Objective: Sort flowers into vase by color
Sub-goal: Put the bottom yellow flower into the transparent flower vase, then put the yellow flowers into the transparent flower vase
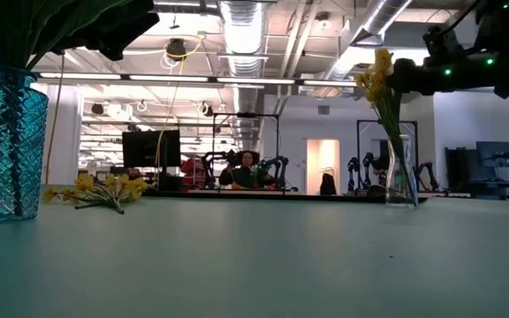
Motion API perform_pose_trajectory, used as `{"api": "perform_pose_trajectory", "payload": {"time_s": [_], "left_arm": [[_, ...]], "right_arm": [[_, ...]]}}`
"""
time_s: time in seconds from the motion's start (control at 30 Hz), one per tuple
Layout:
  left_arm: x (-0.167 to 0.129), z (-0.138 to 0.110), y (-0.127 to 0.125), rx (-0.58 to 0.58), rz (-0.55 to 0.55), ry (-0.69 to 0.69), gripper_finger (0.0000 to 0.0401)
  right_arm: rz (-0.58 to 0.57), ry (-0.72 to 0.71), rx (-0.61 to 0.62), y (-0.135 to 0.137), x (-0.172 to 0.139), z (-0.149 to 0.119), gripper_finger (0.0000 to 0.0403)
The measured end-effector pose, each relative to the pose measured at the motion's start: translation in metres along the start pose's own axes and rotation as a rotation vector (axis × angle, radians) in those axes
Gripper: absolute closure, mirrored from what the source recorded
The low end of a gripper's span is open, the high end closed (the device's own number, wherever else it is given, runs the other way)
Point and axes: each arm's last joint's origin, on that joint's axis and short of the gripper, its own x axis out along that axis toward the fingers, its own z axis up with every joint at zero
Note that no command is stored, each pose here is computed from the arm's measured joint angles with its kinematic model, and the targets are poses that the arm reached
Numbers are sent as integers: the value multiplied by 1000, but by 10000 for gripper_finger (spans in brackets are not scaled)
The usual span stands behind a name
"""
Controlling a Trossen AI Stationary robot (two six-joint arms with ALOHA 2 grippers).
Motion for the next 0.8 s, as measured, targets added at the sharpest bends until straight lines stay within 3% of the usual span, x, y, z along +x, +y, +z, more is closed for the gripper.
{"api": "perform_pose_trajectory", "payload": {"time_s": [0.33, 0.8], "left_arm": [[0, 0, 0, -1, 0, 0, 202], [0, 0, 0, -11, 0, 0, 202]], "right_arm": [[-106, 90, -94, 5, -8, 16, 181], [-16, 161, -144, 11, -6, 73, 181]]}}
